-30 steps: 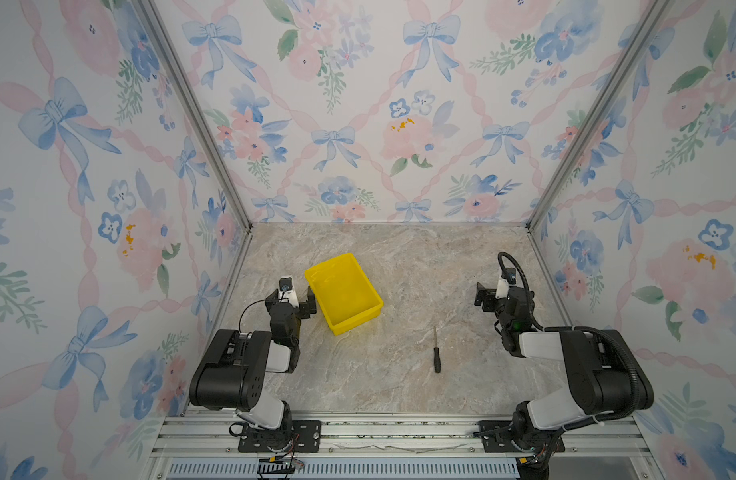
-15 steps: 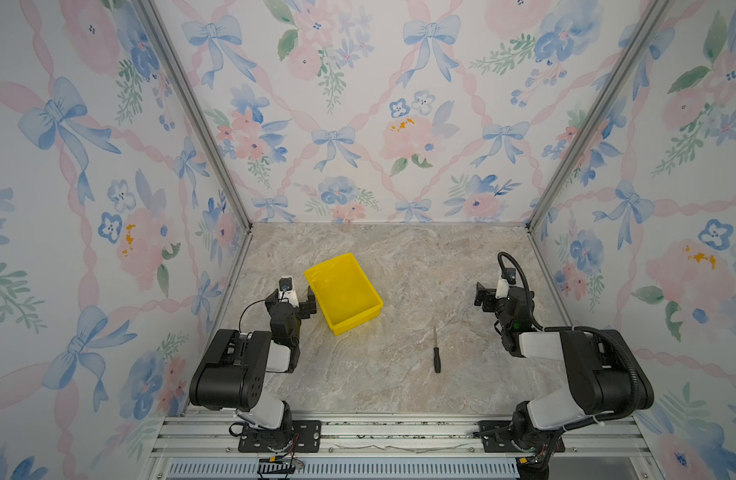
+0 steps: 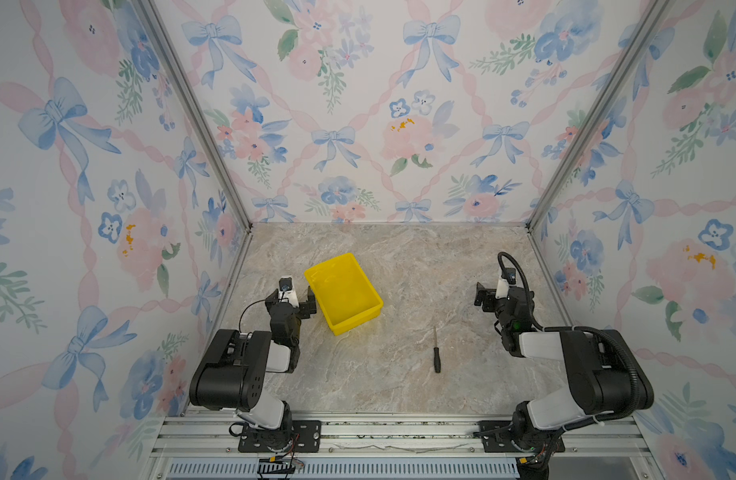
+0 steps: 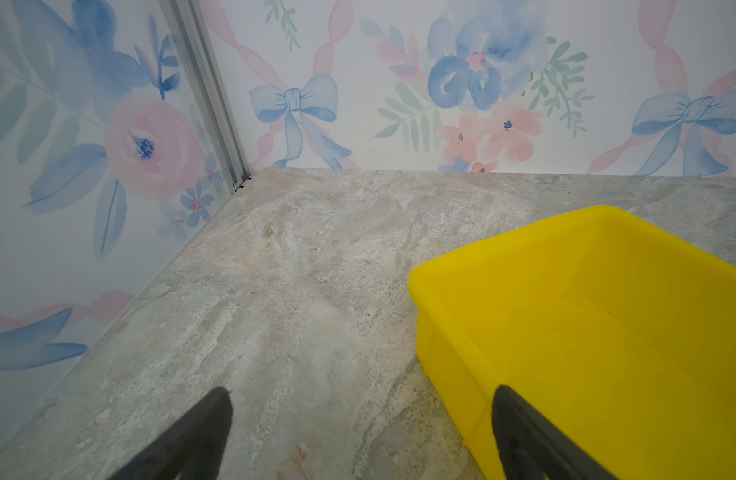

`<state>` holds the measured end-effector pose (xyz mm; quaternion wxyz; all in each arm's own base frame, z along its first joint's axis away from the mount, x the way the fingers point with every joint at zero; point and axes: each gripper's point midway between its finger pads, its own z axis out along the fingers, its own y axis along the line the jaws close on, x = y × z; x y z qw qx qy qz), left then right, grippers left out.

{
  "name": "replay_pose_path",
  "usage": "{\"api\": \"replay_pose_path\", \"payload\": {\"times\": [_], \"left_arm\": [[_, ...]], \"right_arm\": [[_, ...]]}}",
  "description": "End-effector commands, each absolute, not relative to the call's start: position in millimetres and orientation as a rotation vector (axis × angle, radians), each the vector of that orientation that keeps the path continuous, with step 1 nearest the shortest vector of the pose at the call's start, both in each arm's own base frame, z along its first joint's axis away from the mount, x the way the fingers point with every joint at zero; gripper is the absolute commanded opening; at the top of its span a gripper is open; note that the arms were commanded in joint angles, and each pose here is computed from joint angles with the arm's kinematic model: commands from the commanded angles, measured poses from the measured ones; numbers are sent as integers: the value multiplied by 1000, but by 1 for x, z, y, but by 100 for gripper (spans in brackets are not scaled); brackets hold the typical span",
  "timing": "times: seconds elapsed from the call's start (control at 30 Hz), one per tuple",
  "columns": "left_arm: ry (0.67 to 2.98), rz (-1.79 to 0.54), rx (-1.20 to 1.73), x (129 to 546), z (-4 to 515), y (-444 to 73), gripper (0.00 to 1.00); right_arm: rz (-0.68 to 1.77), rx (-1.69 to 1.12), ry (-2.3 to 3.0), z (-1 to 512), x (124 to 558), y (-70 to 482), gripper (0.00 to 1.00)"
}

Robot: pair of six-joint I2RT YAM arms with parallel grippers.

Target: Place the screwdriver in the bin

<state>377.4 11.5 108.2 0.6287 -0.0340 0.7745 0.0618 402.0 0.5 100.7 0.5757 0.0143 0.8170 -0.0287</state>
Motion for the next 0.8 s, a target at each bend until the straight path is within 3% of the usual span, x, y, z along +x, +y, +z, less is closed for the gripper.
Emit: {"api": "replay_pose_path", "payload": {"times": [0.0, 0.77], "left_arm": [[1773, 144, -62, 376, 106, 11, 98], [1784, 139, -16, 384, 117, 4, 98]], "right_arm": [[-73, 27, 1916, 96, 401, 1, 97], [-57, 21, 1904, 101, 401, 2, 97]]}}
